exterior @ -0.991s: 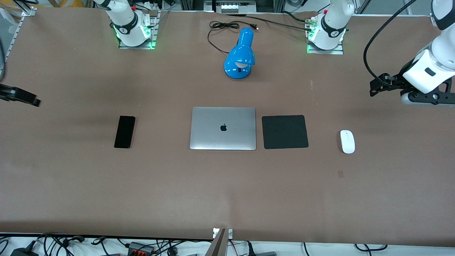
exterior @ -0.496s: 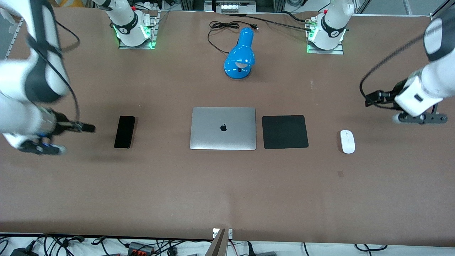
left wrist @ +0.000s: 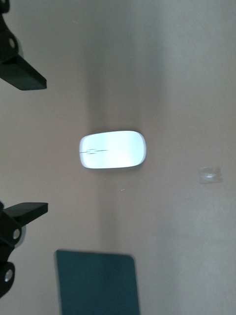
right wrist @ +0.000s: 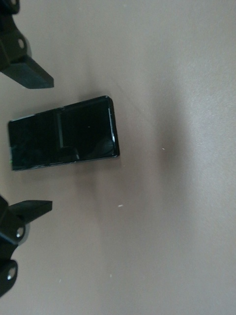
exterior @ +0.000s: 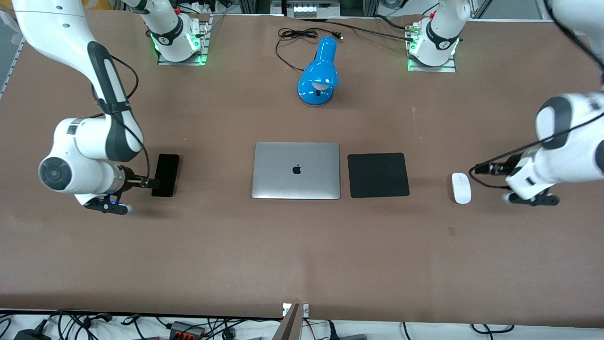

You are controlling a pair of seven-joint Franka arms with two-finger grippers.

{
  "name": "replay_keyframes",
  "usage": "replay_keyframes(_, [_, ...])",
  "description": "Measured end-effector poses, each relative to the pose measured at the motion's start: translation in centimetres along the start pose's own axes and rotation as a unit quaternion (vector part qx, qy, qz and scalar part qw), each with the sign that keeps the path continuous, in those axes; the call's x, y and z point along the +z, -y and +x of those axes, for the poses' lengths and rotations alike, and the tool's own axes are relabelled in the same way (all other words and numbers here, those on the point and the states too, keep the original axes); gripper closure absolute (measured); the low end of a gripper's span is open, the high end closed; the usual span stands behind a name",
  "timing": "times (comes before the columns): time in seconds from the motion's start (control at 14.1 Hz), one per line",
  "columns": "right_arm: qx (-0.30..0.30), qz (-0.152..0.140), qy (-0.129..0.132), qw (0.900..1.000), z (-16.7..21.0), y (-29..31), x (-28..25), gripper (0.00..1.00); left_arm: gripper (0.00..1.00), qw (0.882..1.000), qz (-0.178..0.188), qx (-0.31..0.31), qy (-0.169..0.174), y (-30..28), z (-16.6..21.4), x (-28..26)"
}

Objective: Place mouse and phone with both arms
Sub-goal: 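Lower the right gripper onto the phone while the left gripper reaches the mouse, then carry the phone toward the laptop while the left gripper carries the mouse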

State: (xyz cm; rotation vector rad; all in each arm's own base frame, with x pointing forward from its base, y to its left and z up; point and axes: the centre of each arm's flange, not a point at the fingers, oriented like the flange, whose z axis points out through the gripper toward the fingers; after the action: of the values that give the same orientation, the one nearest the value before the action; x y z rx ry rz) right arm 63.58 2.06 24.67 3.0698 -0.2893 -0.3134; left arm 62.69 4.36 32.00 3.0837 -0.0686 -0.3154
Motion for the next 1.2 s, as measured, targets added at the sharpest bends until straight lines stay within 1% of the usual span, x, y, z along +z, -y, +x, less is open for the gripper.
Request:
replay_keyframes(0.07, [0.004,-0.001,-0.004,1.000,-0.5,0.6,1.1,0.00,0.00,1.000,0.000,0.005,-0.009,-0.2,0.2,2.4])
replay_keyframes(0.14, [0.008,-0.002,-0.006,1.000,-1.0,1.1,2.0,0.00,0.00,1.000,0.002,0.013,-0.028,-0.5,0.1,4.6])
replay_keyframes(0.28, [0.011,-0.003,-0.010,1.000,-1.6,1.6,3.1,0.00,0.00,0.996,0.008,0.034,-0.077,-0.8,-0.4,8.2])
replay_keyframes(0.35, [0.011,-0.002,-0.012,1.000,-1.7,1.6,3.4,0.00,0.00,0.995,0.010,0.039,-0.092,-0.9,-0.8,9.7])
replay_keyframes(0.42, [0.012,-0.002,-0.014,1.000,-1.8,1.5,3.7,0.00,0.00,0.994,0.011,0.043,-0.100,-0.9,-1.2,10.8])
replay_keyframes(0.78, [0.013,-0.002,-0.018,1.000,-2.5,1.2,5.3,0.00,0.00,0.990,0.015,0.044,-0.133,-0.8,-1.1,13.6])
replay_keyframes(0.99, [0.010,-0.001,-0.028,1.000,-3.2,1.3,6.7,0.00,0.00,0.990,0.014,0.041,-0.131,-0.1,-1.1,14.5])
replay_keyframes(1.2, [0.008,-0.003,-0.026,1.000,-3.8,1.4,7.6,0.00,0.03,0.992,0.012,0.040,-0.123,0.2,-1.3,15.7])
